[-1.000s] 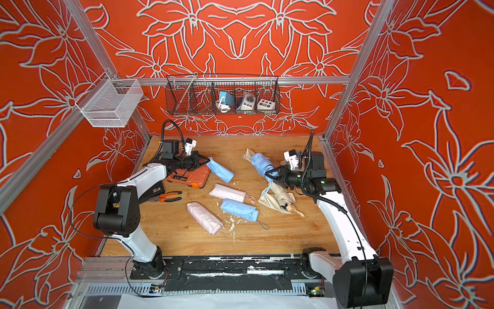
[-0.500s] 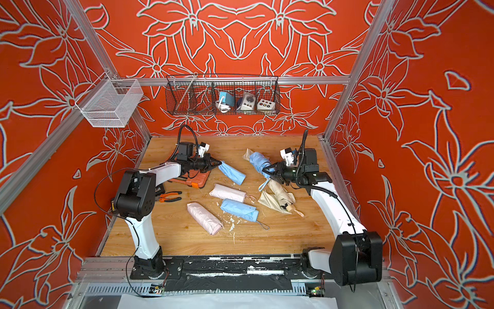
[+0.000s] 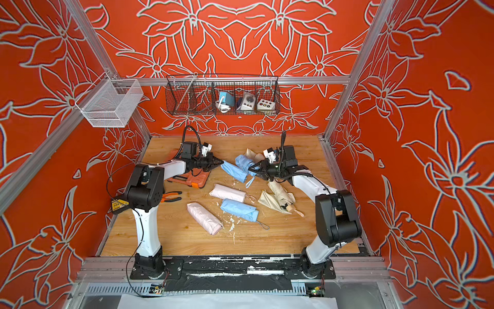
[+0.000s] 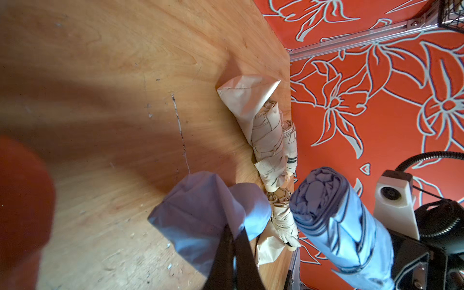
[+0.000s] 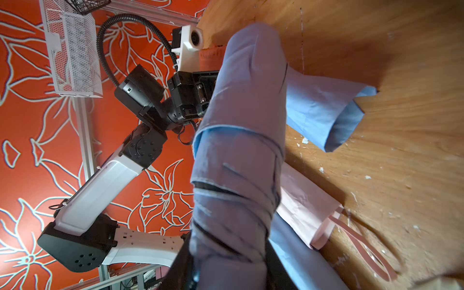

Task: Take umbrellas out of sleeves
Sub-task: Place the umbrella sleeve at the center of the board.

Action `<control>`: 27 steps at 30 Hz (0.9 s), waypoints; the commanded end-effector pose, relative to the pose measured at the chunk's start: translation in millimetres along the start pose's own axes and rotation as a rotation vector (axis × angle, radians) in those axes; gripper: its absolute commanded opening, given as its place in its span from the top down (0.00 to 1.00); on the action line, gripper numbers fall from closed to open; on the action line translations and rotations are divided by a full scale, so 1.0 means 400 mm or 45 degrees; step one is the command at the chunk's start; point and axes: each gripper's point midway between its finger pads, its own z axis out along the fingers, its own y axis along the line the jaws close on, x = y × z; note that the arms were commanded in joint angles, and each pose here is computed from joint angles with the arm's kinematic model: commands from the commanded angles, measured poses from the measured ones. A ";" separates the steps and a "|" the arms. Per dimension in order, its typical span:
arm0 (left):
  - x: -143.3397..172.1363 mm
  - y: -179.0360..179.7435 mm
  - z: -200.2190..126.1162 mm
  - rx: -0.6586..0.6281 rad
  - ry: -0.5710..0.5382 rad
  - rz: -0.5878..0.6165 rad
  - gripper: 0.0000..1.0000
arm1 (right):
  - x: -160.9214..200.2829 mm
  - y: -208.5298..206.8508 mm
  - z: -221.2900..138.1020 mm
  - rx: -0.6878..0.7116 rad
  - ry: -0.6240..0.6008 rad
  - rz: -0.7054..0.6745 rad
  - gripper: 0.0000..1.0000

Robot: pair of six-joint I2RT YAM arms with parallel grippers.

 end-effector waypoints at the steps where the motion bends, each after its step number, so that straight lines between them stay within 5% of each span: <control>1: -0.008 0.010 0.016 0.007 0.022 -0.015 1.00 | -0.040 0.077 0.020 -0.142 -0.011 -0.136 1.00; 14: -0.010 0.052 0.054 -0.019 0.066 -0.055 1.00 | -0.090 -0.037 0.129 -0.145 0.028 -0.064 1.00; 24: -0.024 0.053 0.065 -0.040 0.083 -0.041 1.00 | -0.046 -0.146 0.161 -0.005 0.103 -0.056 0.99; 27: -0.022 0.064 0.067 -0.066 0.093 -0.057 0.77 | -0.038 -0.168 0.161 0.041 0.109 -0.059 0.92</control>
